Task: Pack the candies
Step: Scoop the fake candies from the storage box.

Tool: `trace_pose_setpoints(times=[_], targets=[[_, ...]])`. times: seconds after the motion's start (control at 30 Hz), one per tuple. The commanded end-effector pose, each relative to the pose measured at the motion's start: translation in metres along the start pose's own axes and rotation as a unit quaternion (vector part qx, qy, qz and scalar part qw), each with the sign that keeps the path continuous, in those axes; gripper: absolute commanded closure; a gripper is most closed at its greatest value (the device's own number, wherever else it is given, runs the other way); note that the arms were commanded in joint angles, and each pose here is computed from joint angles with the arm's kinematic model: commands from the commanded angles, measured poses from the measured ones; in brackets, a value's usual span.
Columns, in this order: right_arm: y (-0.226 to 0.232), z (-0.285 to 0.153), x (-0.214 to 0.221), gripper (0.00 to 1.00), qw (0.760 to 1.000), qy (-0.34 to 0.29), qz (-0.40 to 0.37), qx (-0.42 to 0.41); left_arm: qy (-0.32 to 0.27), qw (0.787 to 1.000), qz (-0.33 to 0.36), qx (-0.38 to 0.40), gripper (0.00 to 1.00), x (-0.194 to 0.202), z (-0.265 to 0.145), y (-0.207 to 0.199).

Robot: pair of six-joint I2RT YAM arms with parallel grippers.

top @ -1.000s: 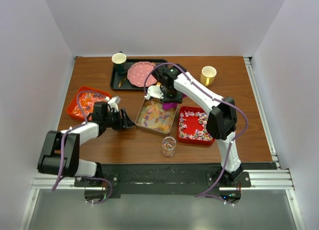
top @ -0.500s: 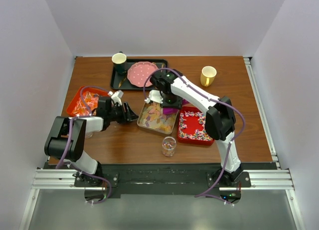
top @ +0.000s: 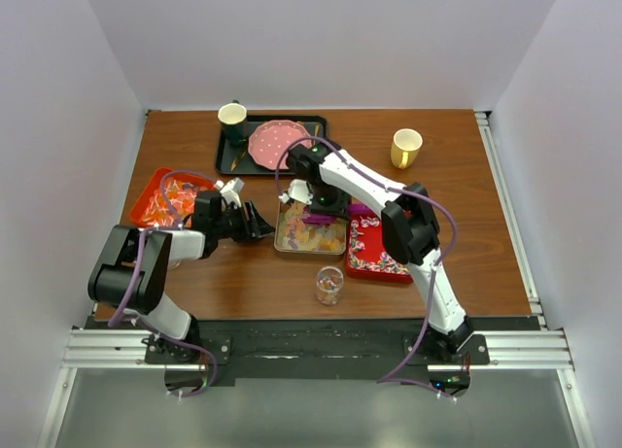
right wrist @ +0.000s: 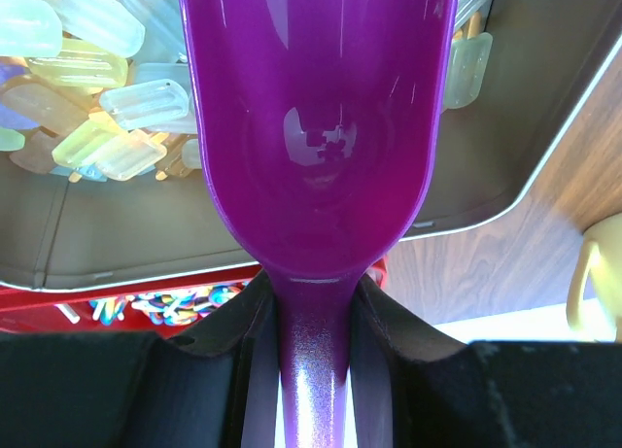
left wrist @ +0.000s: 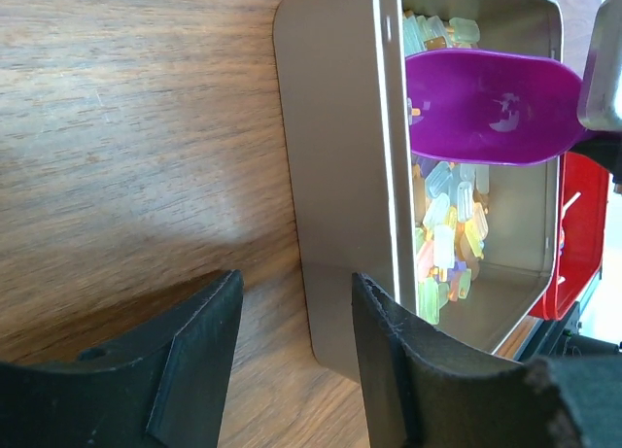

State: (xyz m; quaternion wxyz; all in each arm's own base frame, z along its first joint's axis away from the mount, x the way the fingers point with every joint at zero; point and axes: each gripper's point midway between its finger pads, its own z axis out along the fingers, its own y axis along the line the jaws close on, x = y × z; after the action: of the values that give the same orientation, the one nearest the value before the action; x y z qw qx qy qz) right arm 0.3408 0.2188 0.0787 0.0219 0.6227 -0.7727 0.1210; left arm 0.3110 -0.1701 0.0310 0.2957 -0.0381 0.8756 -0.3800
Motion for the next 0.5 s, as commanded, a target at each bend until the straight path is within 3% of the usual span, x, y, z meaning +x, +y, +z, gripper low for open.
trace_pose_setpoints(times=[0.0,0.2,0.47], targets=[[0.034,-0.01,0.016,1.0,0.995,0.047,-0.034,-0.075,0.023,1.0,-0.012,0.013,0.46,0.013,0.005,-0.004],[0.052,0.0,-0.011,1.0,0.993,0.035,-0.054,-0.098,0.026,0.999,-0.013,0.032,0.46,0.006,0.012,-0.011],[0.062,0.003,-0.035,1.0,0.993,0.005,0.01,-0.117,0.036,0.998,-0.019,0.042,0.46,0.008,0.016,-0.012]])
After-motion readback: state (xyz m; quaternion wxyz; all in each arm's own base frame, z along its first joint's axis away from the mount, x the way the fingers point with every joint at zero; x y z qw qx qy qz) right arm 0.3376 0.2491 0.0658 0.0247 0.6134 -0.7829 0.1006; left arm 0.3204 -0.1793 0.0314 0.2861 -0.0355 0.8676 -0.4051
